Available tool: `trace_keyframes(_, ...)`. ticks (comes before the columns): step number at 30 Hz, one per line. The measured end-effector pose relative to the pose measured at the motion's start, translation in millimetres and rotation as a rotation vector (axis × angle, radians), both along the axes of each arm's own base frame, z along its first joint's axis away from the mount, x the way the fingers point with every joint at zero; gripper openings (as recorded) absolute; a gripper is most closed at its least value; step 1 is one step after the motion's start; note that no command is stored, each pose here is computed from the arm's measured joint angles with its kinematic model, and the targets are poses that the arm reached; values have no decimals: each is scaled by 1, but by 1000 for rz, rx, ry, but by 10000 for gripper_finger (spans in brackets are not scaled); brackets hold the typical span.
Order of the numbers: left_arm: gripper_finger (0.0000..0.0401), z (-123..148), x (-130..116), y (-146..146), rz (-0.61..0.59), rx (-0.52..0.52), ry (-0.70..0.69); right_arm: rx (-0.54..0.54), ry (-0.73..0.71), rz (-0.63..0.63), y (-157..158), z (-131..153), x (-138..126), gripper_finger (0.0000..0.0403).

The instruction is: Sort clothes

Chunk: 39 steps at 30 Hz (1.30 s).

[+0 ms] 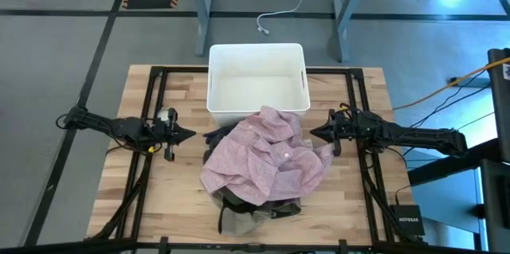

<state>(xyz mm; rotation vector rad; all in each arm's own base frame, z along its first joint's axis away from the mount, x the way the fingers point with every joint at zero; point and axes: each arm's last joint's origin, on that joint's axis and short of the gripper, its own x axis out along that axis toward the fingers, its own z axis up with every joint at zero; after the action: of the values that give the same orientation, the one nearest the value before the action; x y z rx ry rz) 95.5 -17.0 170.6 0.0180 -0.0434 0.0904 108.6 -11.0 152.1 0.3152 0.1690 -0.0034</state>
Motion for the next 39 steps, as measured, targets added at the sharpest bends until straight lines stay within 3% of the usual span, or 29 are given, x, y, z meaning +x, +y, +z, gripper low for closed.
trace_keyframes(23,1,0,0,0,0,1,0,0,0,0,0,0,0,24)
trace_keyframes(28,1,2,0,1,23,131,-9,0,0,0,0,0,0,24)
trace_keyframes(32,1,22,-3,1,7,72,-213,0,0,0,0,0,0,24)
trace_keyframes(35,1,40,-10,3,7,-36,-415,1,-42,-2,0,4,1,24)
trace_keyframes(39,1,56,-21,6,2,-125,-615,186,-76,-23,0,8,1,24)
